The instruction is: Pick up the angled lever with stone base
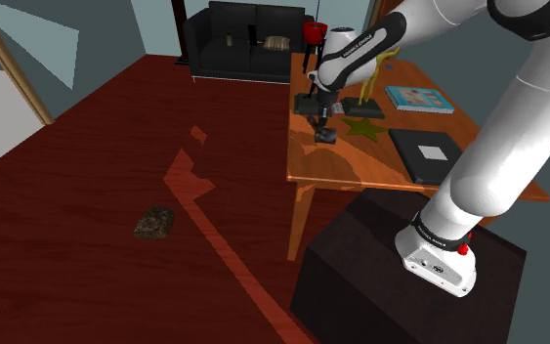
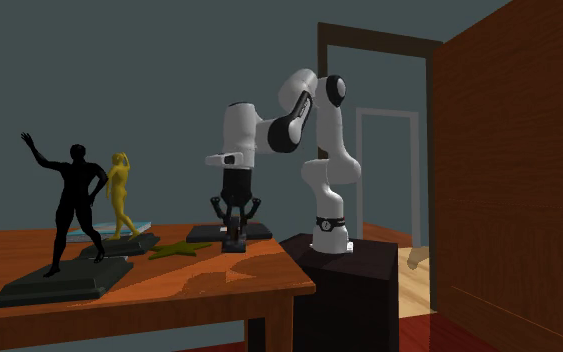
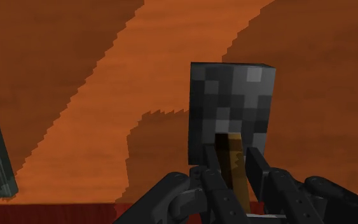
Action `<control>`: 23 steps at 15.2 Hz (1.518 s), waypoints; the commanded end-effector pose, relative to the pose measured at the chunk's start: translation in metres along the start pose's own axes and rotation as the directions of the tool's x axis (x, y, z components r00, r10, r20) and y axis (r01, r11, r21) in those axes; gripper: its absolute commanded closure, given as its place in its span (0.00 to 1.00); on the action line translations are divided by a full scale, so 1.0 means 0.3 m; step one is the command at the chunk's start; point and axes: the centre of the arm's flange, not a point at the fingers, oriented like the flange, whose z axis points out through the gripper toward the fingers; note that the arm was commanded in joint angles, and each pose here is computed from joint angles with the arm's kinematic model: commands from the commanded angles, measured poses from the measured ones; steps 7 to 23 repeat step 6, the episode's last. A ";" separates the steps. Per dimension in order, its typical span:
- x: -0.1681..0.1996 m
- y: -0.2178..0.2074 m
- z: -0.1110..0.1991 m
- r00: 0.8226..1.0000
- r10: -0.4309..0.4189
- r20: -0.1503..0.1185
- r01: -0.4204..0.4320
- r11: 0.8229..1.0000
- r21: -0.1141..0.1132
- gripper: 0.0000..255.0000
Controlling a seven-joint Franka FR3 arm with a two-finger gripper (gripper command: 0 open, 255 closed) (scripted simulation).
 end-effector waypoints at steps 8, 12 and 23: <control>0.000 0.004 -0.091 1.000 0.000 0.000 0.000 1.000 0.000 1.00; 0.000 0.004 -0.091 1.000 0.000 0.000 0.000 1.000 0.000 1.00; 0.000 0.004 -0.091 1.000 0.000 0.000 0.000 1.000 0.000 1.00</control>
